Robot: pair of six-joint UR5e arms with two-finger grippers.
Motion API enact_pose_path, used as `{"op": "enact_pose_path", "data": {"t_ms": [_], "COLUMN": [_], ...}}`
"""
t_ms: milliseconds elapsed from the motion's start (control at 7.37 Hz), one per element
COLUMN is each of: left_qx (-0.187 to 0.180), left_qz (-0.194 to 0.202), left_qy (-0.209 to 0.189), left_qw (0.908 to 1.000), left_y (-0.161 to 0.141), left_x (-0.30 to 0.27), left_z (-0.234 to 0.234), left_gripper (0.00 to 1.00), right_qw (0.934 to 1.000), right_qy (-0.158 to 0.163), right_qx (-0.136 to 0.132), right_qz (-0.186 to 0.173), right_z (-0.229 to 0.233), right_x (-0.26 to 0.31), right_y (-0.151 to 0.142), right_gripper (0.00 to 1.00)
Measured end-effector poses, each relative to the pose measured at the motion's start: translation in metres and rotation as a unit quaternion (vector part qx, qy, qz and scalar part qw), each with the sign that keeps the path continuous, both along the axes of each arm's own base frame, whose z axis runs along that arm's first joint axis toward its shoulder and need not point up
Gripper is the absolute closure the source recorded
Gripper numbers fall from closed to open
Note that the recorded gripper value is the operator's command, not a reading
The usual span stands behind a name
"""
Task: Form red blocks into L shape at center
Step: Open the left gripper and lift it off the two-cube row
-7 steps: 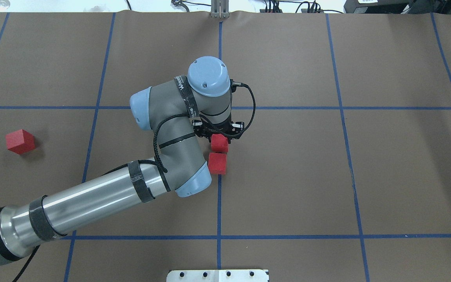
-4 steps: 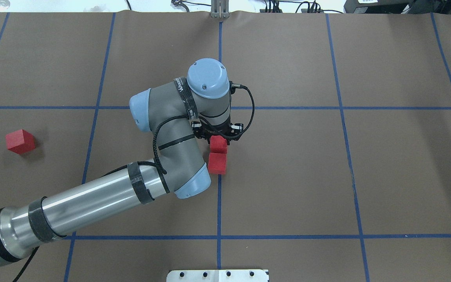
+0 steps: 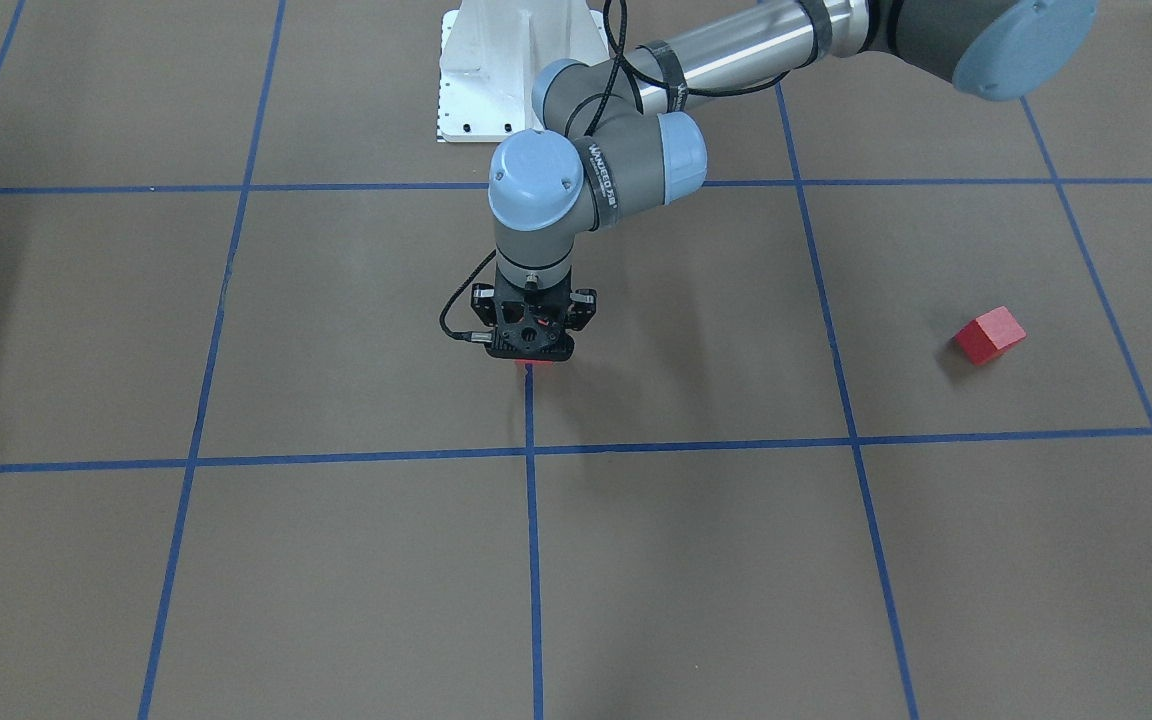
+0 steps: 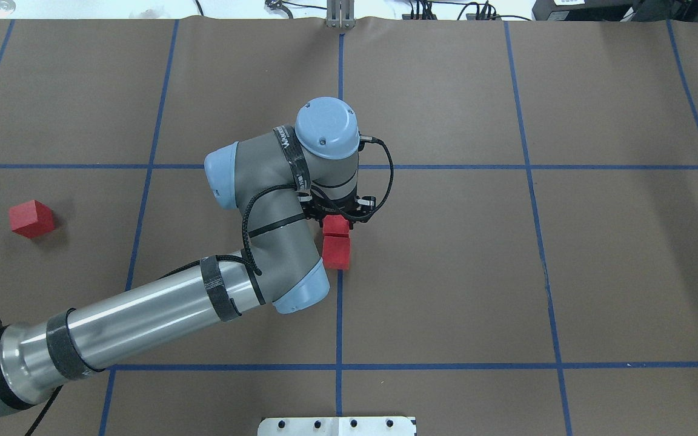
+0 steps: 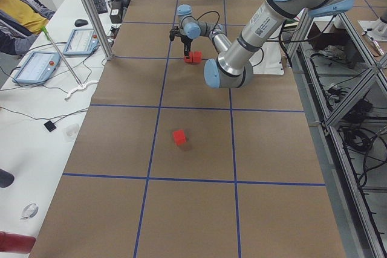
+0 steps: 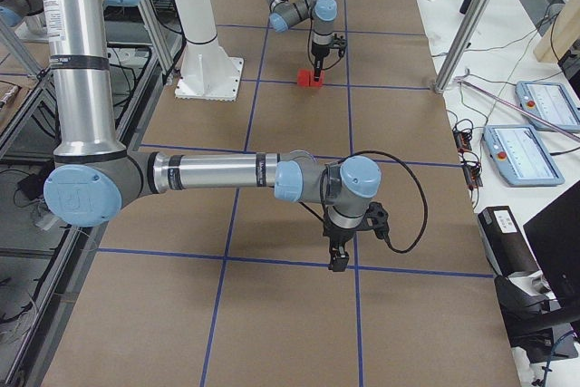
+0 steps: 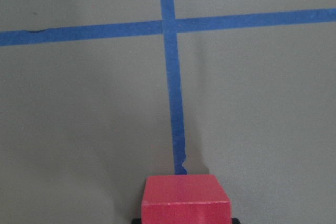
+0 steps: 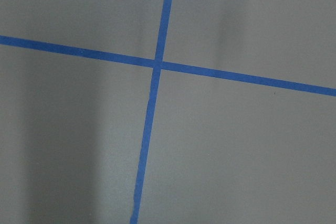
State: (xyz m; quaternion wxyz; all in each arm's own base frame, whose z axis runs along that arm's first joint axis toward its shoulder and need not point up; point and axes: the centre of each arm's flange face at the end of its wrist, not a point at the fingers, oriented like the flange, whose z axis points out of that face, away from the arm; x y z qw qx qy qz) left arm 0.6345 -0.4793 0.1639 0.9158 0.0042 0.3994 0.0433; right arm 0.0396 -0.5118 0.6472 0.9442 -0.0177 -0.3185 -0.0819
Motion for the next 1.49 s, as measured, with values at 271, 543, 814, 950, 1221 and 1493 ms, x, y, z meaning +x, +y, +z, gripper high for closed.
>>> {"op": "enact_pose_path", "data": {"t_ms": [271, 543, 814, 950, 1221, 1493], "left_qx": [0.001, 0.001, 0.001, 0.001, 0.001, 0.002], "left_qz": [0.004, 0.004, 0.005, 0.005, 0.005, 0.006], "left_qy": [0.001, 0.001, 0.001, 0.001, 0.0, 0.001], "left_qw": [1.0, 1.0, 1.0, 1.0, 1.0, 1.0], "left_y": [0.0071, 0.0087, 0.0091, 0.0091, 0.0092, 0.0102], "left_x": [-0.0001, 0.0005, 0.0006, 0.0006, 0.0007, 0.0015], "left_z": [-0.0046, -0.0044, -0.0043, -0.004, -0.0035, -0.0036], "left_gripper": [0.63, 0.61, 0.57, 0.55, 0.46, 0.41], "right_qw": [1.0, 1.0, 1.0, 1.0, 1.0, 1.0], "right_qy": [0.0, 0.0, 0.0, 0.0, 0.0, 0.0], "right_qx": [0.0, 0.0, 0.0, 0.0, 0.0, -0.002], "right_qz": [0.0, 0.0, 0.0, 0.0, 0.0, 0.0], "right_z": [0.0001, 0.0003, 0.0003, 0.0001, 0.0, 0.0019], "right_x": [0.0, 0.0001, 0.0001, 0.0, 0.0, 0.0], "right_y": [0.0, 0.0002, 0.0002, 0.0, 0.0, 0.0004], "right_gripper": [0.01, 0.01, 0.01, 0.01, 0.01, 0.01]}}
